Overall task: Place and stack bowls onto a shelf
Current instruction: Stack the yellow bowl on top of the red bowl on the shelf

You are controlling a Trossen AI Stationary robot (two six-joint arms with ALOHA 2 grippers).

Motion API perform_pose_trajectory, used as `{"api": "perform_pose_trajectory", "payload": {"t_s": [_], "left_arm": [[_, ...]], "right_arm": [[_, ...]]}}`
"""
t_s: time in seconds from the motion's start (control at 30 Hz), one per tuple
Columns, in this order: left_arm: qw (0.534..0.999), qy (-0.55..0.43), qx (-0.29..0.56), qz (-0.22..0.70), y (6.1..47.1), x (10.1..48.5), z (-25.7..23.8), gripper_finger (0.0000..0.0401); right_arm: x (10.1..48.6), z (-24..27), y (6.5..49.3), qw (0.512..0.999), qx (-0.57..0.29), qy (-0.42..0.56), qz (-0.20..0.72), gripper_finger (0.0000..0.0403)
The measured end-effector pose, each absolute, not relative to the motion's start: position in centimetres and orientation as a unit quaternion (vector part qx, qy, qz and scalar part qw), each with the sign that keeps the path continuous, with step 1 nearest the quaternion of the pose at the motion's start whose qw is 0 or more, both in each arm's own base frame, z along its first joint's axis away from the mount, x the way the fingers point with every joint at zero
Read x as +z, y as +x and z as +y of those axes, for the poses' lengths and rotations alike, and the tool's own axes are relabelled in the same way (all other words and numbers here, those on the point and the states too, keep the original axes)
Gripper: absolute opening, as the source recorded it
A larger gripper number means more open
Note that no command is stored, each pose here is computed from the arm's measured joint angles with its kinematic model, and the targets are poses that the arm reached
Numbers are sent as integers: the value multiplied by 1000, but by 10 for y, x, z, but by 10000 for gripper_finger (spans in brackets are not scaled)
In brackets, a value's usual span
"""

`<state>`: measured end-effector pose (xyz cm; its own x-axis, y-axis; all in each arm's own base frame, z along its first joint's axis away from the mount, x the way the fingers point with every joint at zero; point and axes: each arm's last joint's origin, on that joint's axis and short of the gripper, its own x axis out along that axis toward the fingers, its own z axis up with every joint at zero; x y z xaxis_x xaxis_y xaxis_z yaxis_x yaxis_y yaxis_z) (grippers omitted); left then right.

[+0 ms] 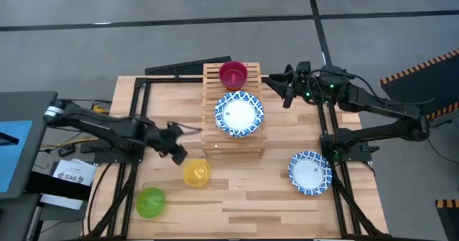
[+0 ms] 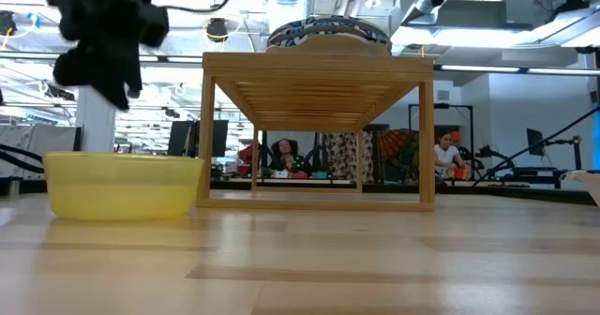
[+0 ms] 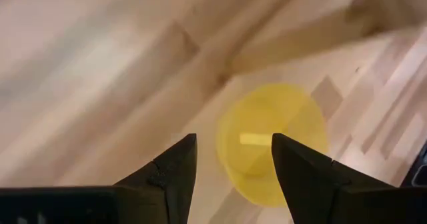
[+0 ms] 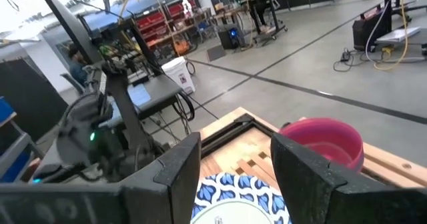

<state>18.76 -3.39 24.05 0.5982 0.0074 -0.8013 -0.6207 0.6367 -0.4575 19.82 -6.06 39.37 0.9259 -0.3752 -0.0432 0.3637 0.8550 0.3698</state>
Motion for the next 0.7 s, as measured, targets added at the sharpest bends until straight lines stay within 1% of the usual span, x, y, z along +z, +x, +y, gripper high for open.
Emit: {"api": "perform_pose_trajectory", "payload": {"t_s": [0.23, 0.57, 0.63, 0.7], "left_arm": [[771, -390, 216, 455, 213, 199, -59, 178], [734, -397, 219, 505, 234, 162, -72, 178], [729, -396, 216, 514, 235, 159, -73, 173], [729, -391, 207, 523, 234, 158, -74, 155]], "right_arm": [[390, -61, 198, 962, -196, 190, 2, 207], [389, -61, 198, 963, -198, 181, 10, 207], [389, -61, 198, 963, -198, 181, 12, 207], [388, -61, 198, 963, -199, 179, 16, 207]]}}
